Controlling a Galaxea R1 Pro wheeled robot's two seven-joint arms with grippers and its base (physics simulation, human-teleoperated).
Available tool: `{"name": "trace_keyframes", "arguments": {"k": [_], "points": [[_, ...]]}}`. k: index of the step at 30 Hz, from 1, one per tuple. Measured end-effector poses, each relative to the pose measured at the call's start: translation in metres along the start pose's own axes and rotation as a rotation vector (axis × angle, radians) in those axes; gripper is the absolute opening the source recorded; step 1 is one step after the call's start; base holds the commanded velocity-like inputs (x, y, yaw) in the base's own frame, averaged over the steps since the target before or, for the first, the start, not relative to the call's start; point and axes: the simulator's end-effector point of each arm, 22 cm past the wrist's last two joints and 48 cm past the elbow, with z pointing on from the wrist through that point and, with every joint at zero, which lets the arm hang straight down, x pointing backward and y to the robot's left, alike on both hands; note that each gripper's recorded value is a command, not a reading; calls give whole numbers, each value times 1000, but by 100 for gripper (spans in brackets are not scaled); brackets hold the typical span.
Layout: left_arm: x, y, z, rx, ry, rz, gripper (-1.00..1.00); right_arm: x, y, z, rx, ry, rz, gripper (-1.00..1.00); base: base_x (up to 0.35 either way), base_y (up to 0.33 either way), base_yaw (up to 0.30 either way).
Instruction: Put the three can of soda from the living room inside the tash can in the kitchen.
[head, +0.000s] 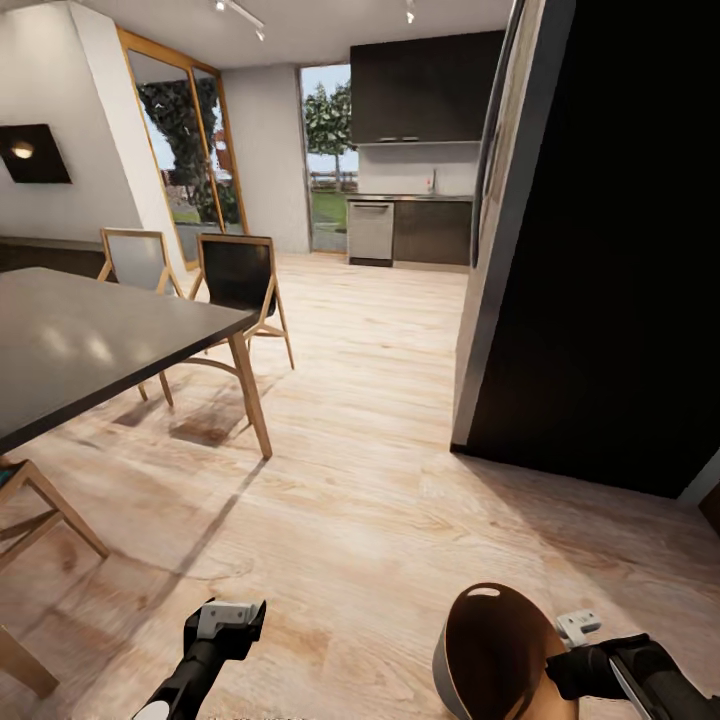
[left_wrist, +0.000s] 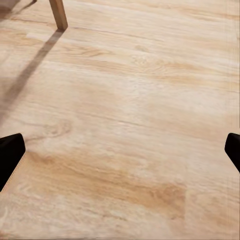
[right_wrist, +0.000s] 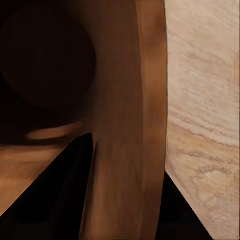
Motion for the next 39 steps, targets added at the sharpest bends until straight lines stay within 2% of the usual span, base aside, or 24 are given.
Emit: {"name": "trace_keyframes", "arguments": {"k": [17,21,24,27,30,31,35,39], "points": [[-1,0,0,0,-1,0,100,0,1,0,-4,1,-1,-100,0,0,246],[-1,0,0,0,-1,0,100,6,2,0,-2,30,1,-100,0,0,246],[-1,0,0,0,-1,0,100,16,6,1,-2,83,12,-100,0,0,246],[-1,0,0,1,0,0,100,22,25,4,-30,132,25,-100,0,0,246],[-1,0,0,0,0,0,100,22,45,5,-45,180,7,-100,0,0,246],[-1,0,0,0,0,0,100,16,51,4,-39,191,-15,-100,0,0,246],[-1,0,0,0,0,0,100,-20,72,-7,-59,187,-25,-100,0,0,246],[-1,0,0,0,0,0,100,-58,85,-18,-50,176,-53,-100,0,0,246]]}}
